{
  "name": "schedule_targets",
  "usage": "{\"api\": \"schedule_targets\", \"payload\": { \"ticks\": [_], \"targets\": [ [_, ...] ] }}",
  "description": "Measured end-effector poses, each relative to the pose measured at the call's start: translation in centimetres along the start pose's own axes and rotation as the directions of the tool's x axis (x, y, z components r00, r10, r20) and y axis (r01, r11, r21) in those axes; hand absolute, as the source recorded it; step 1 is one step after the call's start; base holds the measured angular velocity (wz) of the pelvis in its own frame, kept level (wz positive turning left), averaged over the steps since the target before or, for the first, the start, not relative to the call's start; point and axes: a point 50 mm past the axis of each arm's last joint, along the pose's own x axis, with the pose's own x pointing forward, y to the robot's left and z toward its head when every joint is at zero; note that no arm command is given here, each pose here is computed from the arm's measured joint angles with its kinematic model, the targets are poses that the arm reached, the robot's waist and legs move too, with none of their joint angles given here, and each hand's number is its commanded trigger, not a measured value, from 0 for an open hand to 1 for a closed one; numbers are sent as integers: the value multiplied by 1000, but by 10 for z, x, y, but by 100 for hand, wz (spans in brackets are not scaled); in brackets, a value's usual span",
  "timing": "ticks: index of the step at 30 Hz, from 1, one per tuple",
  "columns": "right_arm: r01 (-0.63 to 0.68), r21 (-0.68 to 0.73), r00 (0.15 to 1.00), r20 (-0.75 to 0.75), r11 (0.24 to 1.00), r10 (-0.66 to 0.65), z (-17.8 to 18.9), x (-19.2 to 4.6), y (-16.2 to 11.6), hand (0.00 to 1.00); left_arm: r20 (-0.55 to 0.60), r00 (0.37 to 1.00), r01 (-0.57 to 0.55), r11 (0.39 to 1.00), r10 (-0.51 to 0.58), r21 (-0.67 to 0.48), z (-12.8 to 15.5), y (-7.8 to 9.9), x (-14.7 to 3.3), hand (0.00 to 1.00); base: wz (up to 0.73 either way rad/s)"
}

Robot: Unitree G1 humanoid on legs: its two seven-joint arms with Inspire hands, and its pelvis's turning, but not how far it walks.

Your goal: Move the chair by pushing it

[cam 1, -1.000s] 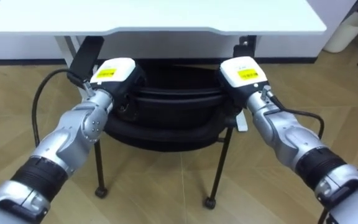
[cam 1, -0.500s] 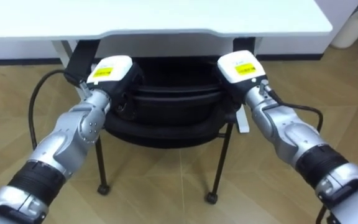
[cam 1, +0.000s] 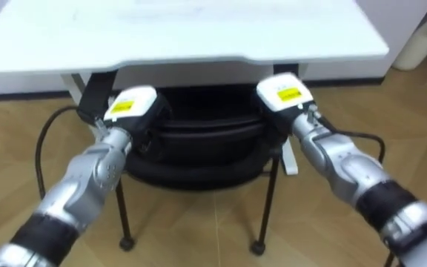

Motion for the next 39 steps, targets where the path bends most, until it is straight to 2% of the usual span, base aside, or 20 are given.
{"api": "schedule_targets", "payload": {
  "ticks": [7, 15, 18, 20, 23, 26, 29, 31, 32, 33, 34, 35, 37, 38, 39],
  "targets": [
    [-1, 138, 1000, -19, 990, 4, -3, -5, -2, 0, 47, 998, 50, 996, -47, -69, 18, -4, 0, 0, -3],
    [11, 178, 1000, 1, 984, -12, 0, -7, -4, 0, 107, 992, 77, 988, -63, -134, 36, -13, -2, 0, -7],
    [48, 177, 999, 12, 983, -51, 1, -8, -13, 0, 123, 991, 75, 988, -59, -132, 38, -14, -2, 0, -17],
    [100, 170, 994, 26, 980, -106, 3, -8, -26, 0, 132, 990, 65, 989, -47, -130, 39, -12, -3, 0, -5],
    [109, 153, 992, 50, 982, -118, 5, -9, -30, 0, 157, 987, 36, 992, -16, -123, 43, -4, -4, 0, -4],
    [148, 138, 985, 65, 979, -158, -3, -14, -42, 0, 202, 978, -36, 993, 58, -113, 46, 14, -8, 0, -9],
    [271, 104, 956, 87, 957, -280, -17, -25, -74, 0, 244, 966, -80, 996, 86, -32, 42, 31, -13, 0, -15],
    [474, 78, 876, 56, 877, -478, -39, -40, -120, 0, 356, 919, -193, 981, 171, 26, 53, 62, -22, 0, -4],
    [525, 71, 848, 44, 848, -528, -44, -44, -132, 0, 383, 896, -252, 967, 225, 22, 56, 75, -25, 0, 0],
    [619, 55, 783, 39, 783, -621, -48, -54, -154, 0, 407, 837, -398, 917, 366, -7, 58, 108, -30, 0, 0],
    [699, 37, 711, 63, 714, -700, -49, -66, -176, 0, 407, 751, -556, 830, 519, -32, 56, 147, -39, 0, -6],
    [735, 25, 674, 81, 678, -734, -49, -73, -186, 0, 411, 697, -631, 775, 588, -38, 56, 167, -47, 0, -14],
    [842, -51, 539, 150, 538, -829, -55, -98, -227, 0, 431, 464, -854, 520, 774, -14, 51, 234, -82, 0, -14],
    [858, -71, 513, 155, 508, -844, -58, -103, -237, 0, 435, 410, -887, 462, 802, -15, 51, 247, -90, 0, -4],
    [888, -105, 460, 157, 448, -874, -66, -116, -258, 0, 445, 307, -931, 363, 841, -43, 52, 270, -106, 0, 4]
  ]
}}
